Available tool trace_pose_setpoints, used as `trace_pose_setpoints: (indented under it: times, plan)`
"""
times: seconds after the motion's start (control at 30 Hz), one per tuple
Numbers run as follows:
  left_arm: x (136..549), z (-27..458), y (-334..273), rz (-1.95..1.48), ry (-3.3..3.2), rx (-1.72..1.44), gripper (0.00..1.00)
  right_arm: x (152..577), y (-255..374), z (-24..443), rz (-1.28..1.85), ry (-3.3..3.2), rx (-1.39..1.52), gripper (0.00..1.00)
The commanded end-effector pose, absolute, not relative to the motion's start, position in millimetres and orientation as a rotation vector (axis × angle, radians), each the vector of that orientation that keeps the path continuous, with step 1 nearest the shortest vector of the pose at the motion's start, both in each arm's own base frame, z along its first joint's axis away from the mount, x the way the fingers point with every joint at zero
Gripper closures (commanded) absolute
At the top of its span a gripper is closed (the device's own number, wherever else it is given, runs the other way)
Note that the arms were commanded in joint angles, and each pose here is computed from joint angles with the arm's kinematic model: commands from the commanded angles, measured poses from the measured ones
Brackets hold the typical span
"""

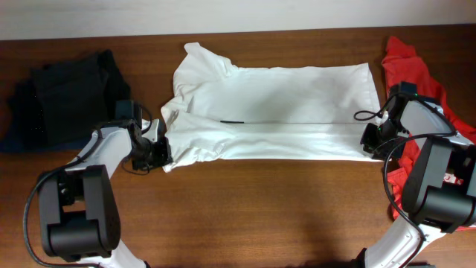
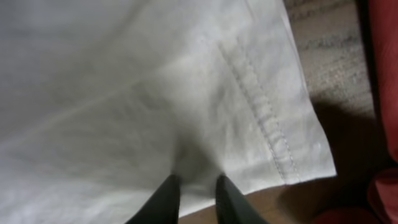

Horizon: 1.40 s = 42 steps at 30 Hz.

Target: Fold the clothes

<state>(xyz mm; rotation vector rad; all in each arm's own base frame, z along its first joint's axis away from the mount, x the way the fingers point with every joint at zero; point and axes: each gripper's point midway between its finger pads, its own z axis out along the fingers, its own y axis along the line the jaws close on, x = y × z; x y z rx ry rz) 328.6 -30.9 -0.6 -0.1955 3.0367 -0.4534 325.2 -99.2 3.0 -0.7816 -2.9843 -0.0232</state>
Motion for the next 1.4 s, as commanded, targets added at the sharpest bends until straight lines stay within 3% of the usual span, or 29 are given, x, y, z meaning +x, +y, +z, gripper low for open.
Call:
trace_pose_setpoints:
  times: [0.0,0.17,0.33,0.47,0.53,0.6,0.63,0.73,0.8,0.93,1.0,1.37]
  plan:
    - [290.7,-15.0,-11.1,-0.253,3.205,-0.24,0.99,312.4,-99.3,-0.3,0.01,-2.933,-0.773,0.82]
    - [244.9,-9.6,17.9,0.035,3.377,-0.408,0.99,286.2,-91.2,4.3,0.002,-2.824,-0.745,0.83]
    - [215.5,-0.2,28.5,-0.011,3.479,-0.561,1.0,265.6,-84.5,10.3,-0.005,-2.736,-0.721,0.83]
    - [219.7,-1.6,28.1,-0.059,3.456,-0.59,0.94,274.0,-76.7,21.6,-0.086,-2.771,-0.74,0.82]
    - [221.9,-2.4,28.4,-0.06,3.447,-0.589,0.89,284.9,-78.5,40.2,-0.096,-2.845,-0.758,0.73]
    - [223.6,-3.0,28.7,-0.06,3.439,-0.587,0.8,297.1,-82.1,58.3,-0.096,-2.931,-0.768,0.46]
    - [224.5,-3.4,28.8,-0.06,3.435,-0.586,0.76,304.6,-81.9,65.0,-0.114,-2.983,-0.739,0.45]
    - [227.3,-4.3,29.0,-0.06,3.424,-0.583,0.74,325.1,-74.7,67.4,-0.228,-3.089,-0.633,0.53]
    - [229.9,-5.2,29.4,-0.06,3.413,-0.581,0.66,331.3,-74.4,59.8,-0.247,-3.096,-0.634,0.53]
    - [233.3,-6.3,28.4,-0.076,3.399,-0.581,0.64,343.9,-60.6,34.4,-0.401,-3.074,-0.63,0.57]
    - [235.6,-6.7,26.0,-0.103,3.389,-0.583,0.57,347.4,-59.2,26.5,-0.412,-3.069,-0.63,0.57]
    - [238.3,-7.5,26.2,-0.105,3.378,-0.581,0.57,363.7,-54.2,16.9,-0.406,-3.123,-0.587,0.66]
